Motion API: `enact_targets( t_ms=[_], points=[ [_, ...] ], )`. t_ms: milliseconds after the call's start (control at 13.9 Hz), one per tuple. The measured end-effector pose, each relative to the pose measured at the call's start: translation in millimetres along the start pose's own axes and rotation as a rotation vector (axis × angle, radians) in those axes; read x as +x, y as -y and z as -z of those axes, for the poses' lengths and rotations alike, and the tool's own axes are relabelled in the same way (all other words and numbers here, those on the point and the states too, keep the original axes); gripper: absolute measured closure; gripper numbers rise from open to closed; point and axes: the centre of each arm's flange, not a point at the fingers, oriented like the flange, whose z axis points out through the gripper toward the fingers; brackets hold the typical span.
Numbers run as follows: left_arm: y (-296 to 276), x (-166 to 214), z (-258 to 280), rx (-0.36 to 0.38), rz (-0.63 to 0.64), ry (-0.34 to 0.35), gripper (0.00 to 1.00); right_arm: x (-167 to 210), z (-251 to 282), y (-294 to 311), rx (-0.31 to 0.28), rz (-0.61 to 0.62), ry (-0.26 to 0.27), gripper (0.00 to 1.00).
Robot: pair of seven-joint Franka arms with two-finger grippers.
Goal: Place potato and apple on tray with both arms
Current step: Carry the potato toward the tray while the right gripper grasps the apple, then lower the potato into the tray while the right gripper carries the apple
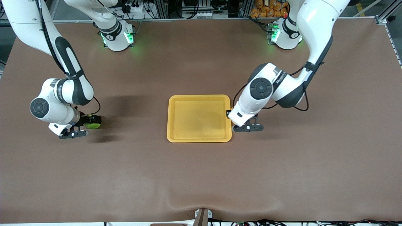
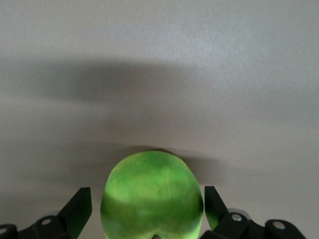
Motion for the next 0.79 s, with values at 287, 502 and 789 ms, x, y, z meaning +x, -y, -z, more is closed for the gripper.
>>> enact_targets(
  t_ms=[287,502,789],
  points=[
    [-38.5,-11.8,-27.4,0.039,-0.019,-0.017,0.49,-0.5,-0.6,-0.2,0.001,0.003,0.003,0.15],
    [-55.0,-17.1,-46.6,0.056,-0.032,-0.018,0.49,4.2,13.8,-0.7,-0.004,0.044,-0.025,0.15],
    [-61.1,-22.5,-68.7,0.111,-0.051,-0.027,0.49,22.5,87.9,-0.3,-0.013,0.151,-0.082,0.15]
  ],
)
